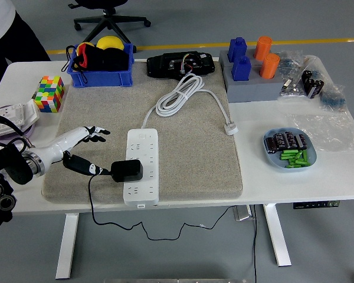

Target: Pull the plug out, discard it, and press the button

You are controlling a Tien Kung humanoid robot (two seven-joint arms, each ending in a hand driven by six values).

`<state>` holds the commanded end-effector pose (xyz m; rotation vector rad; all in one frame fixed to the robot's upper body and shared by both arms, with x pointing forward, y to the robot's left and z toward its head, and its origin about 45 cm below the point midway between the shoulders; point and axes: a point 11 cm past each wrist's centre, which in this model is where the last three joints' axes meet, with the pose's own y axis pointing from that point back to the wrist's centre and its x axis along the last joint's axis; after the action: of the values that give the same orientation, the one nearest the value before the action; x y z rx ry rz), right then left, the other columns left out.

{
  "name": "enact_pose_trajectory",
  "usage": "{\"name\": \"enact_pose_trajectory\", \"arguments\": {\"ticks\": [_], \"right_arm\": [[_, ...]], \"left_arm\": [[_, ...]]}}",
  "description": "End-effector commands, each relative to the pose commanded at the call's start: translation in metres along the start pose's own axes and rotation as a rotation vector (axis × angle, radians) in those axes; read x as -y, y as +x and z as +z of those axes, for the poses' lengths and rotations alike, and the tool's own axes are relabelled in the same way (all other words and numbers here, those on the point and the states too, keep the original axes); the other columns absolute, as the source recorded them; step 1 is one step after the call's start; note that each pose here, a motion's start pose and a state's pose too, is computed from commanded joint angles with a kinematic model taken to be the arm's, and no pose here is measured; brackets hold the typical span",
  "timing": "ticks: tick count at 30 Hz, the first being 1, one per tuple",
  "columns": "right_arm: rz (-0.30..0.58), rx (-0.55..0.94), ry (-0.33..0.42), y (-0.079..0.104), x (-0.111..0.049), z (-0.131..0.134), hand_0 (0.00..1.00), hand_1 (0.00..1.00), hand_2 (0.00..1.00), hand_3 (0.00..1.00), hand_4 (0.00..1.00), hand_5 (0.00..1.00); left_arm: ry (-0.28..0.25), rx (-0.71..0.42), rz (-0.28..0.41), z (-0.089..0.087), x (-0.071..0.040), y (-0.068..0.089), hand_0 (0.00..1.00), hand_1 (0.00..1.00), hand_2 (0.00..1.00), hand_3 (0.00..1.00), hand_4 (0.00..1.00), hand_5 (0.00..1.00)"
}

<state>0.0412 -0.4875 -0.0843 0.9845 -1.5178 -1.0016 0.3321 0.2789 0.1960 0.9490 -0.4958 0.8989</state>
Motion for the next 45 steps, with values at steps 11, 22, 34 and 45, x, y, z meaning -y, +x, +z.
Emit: {"name": "enact_pose_trajectory", "arguments": {"ticks": [11, 22, 34, 45], "right_arm": [[-0.001, 0.000, 0.002, -0.001, 0.000, -0.001, 0.809, 0.681, 0.664, 0.678, 0.779, 0.672], [-0.001, -0.002, 0.003, -0.001, 0.000, -0.002, 0.810, 0.682, 0.664, 0.677, 0.779, 0.671], [0.000, -0.004, 0.005, 0.000, 0.000, -0.003, 0.809, 0.682, 0.664, 0.677, 0.780, 0.672], [-0.001, -0.007, 0.006, -0.001, 0.000, -0.004, 0.809, 0.682, 0.664, 0.677, 0.780, 0.671]], "left_arm": [[-0.076, 0.035, 0.009, 0.019, 0.004, -0.017, 0.835, 0.812, 0.756, 0.842, 0.998, 0.002], [-0.084, 0.055, 0.006, 0.023, 0.010, -0.030, 0.793, 0.757, 0.678, 0.749, 0.977, 0.002], [-0.110, 0.055, 0.008, 0.028, 0.015, -0.038, 0.764, 0.681, 0.590, 0.661, 0.927, 0.002], [-0.089, 0.073, 0.004, 0.026, 0.018, -0.043, 0.747, 0.643, 0.533, 0.616, 0.907, 0.002]]}}
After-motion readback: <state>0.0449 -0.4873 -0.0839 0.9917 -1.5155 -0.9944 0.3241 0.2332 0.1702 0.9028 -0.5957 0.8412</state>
